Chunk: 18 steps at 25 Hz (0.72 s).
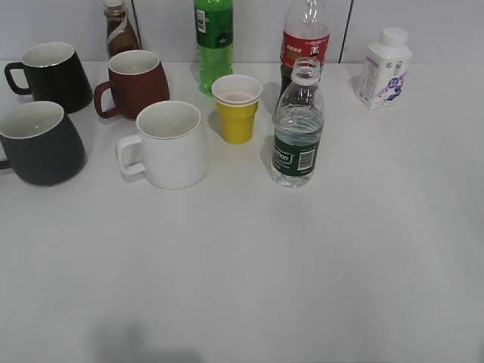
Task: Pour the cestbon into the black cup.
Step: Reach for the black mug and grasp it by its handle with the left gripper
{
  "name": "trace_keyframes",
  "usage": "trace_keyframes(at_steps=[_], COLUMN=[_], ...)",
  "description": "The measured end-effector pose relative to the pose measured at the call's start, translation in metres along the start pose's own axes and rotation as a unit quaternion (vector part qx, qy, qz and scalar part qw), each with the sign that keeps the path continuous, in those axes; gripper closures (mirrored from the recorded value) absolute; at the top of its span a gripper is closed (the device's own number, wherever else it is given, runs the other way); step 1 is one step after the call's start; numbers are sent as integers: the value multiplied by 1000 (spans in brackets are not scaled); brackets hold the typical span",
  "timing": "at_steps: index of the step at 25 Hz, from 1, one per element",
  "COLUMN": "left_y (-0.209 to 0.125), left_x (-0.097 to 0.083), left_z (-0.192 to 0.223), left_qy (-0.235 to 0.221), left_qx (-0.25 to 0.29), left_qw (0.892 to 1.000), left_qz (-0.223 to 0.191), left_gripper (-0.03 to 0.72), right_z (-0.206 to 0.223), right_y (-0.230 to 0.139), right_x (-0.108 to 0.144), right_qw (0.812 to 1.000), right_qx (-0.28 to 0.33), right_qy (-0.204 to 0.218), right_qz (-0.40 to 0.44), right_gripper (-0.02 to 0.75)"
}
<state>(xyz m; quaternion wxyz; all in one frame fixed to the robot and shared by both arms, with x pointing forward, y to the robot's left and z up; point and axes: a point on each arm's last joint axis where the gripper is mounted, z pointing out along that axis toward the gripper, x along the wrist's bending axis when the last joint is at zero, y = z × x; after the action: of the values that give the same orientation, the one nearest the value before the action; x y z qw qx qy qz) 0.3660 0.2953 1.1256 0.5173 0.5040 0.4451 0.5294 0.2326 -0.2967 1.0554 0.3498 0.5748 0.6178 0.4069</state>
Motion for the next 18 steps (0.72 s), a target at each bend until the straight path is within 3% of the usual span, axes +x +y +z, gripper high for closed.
trace_keyframes(at_steps=[4,7,13,18], left_y=[-42,-81,-169,-198], left_x=[-4,2,16,11], left_z=[57,75,61,64], left_qy=[-12,9,55,36], left_qx=[46,87,175,160], left_qw=[999,996,982,986], left_qz=[-8,-29,-47,-44], left_gripper=[308,309,312,312], right_z=[0,0,0,0], right_y=[0,0,0,0], right_x=[0,0,0,0], right_qw=[1000,1000,1000,1000], right_qx=[0,0,0,0], right_qy=[0,0,0,0], right_qz=[0,0,0,0], right_gripper=[163,163,163,163])
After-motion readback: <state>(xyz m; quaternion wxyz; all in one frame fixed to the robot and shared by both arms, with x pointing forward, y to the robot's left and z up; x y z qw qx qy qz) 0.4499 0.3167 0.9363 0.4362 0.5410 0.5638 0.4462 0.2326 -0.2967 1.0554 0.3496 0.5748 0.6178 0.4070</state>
